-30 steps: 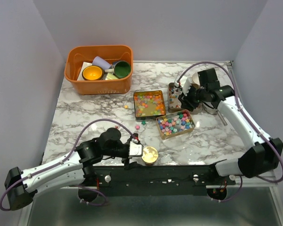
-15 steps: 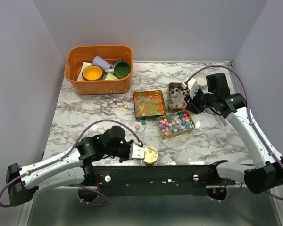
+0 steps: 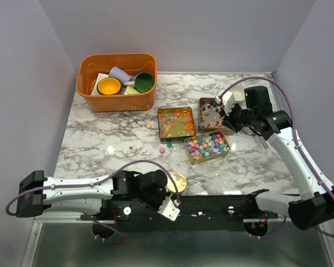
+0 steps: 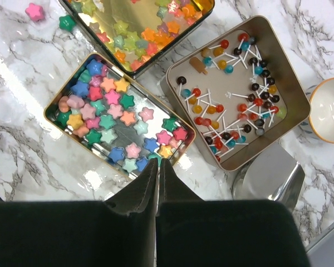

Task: Pack the candies
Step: Move the packing bottle to the center of the board.

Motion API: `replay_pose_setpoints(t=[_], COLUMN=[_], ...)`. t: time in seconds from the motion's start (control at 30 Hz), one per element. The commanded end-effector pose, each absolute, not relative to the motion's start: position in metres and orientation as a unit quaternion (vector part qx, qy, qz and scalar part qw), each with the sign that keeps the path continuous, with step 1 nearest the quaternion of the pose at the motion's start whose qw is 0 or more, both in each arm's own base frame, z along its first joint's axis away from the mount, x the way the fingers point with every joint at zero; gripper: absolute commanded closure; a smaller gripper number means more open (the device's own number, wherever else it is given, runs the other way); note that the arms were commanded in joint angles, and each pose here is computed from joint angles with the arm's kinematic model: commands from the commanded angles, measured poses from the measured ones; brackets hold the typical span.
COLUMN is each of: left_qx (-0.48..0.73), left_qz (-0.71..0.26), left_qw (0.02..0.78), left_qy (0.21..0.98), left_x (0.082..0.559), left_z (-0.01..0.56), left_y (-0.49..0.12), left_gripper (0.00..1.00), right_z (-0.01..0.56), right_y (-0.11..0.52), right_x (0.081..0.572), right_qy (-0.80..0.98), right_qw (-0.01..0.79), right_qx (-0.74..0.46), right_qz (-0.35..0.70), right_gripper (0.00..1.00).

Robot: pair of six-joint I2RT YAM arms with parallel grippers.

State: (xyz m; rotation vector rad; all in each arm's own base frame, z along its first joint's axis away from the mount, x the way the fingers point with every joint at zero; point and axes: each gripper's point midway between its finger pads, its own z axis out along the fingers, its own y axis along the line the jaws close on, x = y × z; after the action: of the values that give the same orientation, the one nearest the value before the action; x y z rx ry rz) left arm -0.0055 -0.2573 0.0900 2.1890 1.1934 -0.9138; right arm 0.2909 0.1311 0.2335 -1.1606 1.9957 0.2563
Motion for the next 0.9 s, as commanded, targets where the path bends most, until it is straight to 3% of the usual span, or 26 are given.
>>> replay_pose_setpoints(t=[0.0,0.1,0.37,0.73,0.87], left_qx=[0.804,0.805,0.779,0.761,0.745], left_qz=[-0.245,-0.191,-0.108,-0.091,-0.115], left_qw=[0.251,0.232,0.308,0.388,0.382], left_qy=[0.479,0.511,0.536,0.512,0.535], left_x=[0.02,0.036,0.079,0.103,0.098], left_z=[0.065,0.046,0.042,0.046,0.044], left_y=[-0.271,-0.269,-0.287,-0.324,-0.327], left_gripper=[1.0,1.0,1.0,1.0,1.0], right_z=[0.264,0.272,0.279,0.27,0.266], right_y=[0.127,0.127,0.124,0.119,0.118], right_x=[0.297,0.294,0.29,0.289,0.288], right_qy=[0.775,0.771,0.765,0.769,0.771], right_qw=[0.447,0.458,0.476,0.474,0.469], right_qx=[-0.44,-0.435,-0.428,-0.424,-0.424], right_qz=[0.08,0.08,0.074,0.066,0.067], right_gripper=[0.89,0.89,0.89,0.89,0.89])
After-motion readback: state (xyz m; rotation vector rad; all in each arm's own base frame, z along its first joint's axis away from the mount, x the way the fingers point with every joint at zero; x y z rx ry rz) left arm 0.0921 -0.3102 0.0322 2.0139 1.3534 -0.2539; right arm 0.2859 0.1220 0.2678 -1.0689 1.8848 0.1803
